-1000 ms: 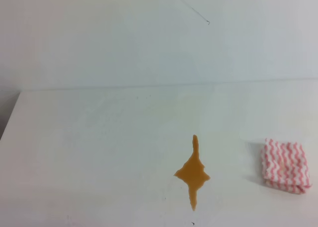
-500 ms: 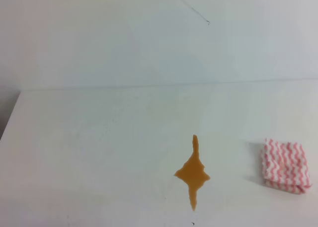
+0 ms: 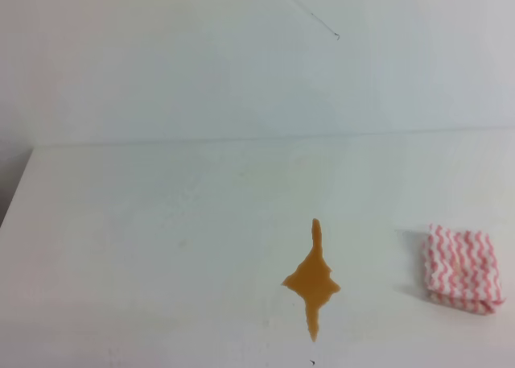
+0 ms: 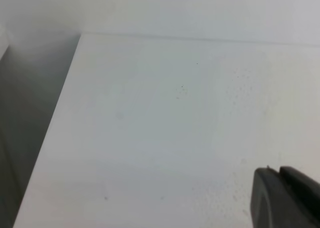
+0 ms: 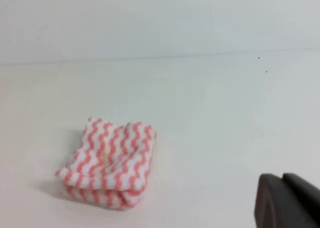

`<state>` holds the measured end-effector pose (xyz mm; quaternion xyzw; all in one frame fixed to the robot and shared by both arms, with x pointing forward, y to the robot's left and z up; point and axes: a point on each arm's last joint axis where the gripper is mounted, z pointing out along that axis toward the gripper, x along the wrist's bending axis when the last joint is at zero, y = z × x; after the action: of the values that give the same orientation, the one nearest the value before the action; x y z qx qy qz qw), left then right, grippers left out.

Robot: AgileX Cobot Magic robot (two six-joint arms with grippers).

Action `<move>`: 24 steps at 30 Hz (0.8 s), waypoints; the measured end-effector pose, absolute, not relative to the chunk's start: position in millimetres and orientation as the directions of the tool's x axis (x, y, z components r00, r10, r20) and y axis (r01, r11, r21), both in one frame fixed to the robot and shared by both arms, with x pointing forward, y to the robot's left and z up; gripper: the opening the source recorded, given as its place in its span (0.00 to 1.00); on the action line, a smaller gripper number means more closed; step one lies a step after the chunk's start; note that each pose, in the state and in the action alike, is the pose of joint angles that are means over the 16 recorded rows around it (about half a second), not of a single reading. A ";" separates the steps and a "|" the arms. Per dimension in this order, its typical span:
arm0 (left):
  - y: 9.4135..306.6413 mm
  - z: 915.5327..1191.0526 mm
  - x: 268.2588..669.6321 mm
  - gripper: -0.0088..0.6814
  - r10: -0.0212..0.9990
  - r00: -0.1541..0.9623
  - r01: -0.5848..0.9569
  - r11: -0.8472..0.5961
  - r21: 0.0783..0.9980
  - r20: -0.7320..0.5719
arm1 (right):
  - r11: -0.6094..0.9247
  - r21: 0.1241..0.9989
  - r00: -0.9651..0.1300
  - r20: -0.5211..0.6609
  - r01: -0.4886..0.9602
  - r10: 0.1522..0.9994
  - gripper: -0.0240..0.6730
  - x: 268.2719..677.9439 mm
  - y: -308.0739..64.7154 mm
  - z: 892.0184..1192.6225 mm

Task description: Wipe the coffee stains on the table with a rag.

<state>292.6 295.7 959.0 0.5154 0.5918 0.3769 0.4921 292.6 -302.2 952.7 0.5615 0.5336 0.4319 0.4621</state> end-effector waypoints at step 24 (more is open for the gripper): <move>295.7 957.3 292.6 0.01 0.981 0.015 0.242 0.185 0.953 -0.194 | -0.008 0.980 0.058 -0.004 0.200 0.998 0.03 292.6 -302.2 953.2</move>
<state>292.6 295.7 957.3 0.5158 0.5926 0.3761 0.4912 292.6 -302.2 953.2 0.5628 0.5324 0.4328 0.4610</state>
